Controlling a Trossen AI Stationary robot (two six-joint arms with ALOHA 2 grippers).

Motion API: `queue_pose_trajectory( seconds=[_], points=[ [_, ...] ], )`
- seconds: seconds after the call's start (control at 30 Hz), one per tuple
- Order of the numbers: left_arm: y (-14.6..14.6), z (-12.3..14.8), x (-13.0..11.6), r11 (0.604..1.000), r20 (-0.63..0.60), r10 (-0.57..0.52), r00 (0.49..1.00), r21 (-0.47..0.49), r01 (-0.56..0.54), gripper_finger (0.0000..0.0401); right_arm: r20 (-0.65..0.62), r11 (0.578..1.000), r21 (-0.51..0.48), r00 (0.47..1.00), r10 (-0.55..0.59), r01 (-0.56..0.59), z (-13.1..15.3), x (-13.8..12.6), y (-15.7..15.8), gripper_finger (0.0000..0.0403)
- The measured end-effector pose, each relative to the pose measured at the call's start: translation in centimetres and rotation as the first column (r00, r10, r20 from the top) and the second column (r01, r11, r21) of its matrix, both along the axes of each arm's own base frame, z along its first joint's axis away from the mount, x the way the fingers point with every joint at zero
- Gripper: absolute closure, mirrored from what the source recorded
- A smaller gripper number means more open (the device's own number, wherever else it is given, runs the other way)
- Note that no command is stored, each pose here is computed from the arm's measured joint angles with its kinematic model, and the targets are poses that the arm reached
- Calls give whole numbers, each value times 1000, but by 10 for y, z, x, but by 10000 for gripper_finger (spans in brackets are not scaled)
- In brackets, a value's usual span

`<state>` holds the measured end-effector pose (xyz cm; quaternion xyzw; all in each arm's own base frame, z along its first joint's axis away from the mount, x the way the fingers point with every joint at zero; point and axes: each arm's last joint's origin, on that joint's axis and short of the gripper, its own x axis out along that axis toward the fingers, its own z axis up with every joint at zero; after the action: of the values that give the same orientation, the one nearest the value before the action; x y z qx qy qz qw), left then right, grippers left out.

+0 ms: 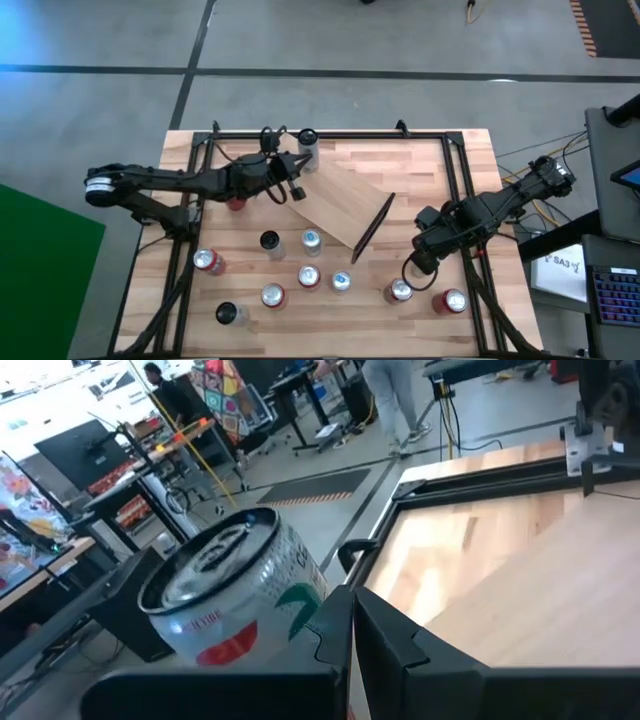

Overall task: Place canned beverage on shelf
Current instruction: Put the white/pink soda can on the shelf

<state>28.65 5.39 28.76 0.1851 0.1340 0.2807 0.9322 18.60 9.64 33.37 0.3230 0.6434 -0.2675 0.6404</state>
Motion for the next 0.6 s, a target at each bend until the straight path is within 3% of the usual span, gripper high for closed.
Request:
queue_pose_trajectory(
  seconds=[0.6],
  points=[
    [5, 0, 2, 1000, 44, 16, 999, -27, -15, 401, 11, 1000, 4, 1000, 0, 0, 0, 1, 0, 394]
  ],
)
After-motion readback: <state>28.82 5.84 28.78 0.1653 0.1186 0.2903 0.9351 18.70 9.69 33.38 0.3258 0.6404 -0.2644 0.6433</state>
